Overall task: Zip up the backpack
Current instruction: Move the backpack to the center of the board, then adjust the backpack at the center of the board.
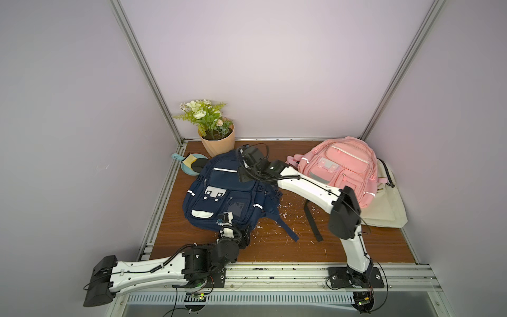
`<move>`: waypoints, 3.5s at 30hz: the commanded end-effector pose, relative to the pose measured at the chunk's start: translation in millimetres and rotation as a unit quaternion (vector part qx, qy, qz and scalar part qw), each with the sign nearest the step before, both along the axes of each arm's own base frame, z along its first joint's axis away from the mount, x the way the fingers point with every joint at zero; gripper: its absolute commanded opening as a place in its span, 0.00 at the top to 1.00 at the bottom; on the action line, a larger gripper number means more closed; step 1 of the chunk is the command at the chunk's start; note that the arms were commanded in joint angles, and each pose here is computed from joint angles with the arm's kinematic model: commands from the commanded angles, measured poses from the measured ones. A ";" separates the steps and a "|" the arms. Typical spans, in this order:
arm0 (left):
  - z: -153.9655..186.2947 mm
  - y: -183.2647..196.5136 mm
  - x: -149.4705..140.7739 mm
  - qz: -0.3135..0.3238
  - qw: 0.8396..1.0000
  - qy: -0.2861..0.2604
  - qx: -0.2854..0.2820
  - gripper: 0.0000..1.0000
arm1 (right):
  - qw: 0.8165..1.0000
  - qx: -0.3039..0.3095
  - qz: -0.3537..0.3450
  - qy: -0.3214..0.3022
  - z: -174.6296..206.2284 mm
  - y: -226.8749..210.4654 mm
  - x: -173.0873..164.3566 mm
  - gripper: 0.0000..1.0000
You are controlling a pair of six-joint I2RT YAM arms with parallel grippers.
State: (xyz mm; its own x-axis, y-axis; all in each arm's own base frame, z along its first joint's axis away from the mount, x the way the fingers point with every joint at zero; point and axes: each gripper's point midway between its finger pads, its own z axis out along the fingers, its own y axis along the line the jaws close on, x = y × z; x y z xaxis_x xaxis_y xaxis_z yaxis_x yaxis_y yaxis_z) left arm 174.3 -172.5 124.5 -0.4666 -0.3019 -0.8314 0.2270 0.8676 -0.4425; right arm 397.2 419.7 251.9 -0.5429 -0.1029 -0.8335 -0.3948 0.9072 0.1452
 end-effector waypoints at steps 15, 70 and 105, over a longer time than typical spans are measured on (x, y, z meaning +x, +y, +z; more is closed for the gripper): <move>85.2 -184.0 83.3 -0.198 0.975 -0.025 0.101 0.06 | 0.937 0.036 -0.346 -0.036 17.2 -377.0 -14.0 0.30; 128.3 -226.9 156.4 -0.178 0.980 -0.050 0.074 1.00 | 0.934 0.138 -0.329 -0.016 -28.3 -429.0 -50.7 1.00; 31.1 -123.9 102.4 -0.105 0.981 0.034 0.157 1.00 | 0.963 0.054 -0.261 0.050 -114.4 -299.5 -106.8 1.00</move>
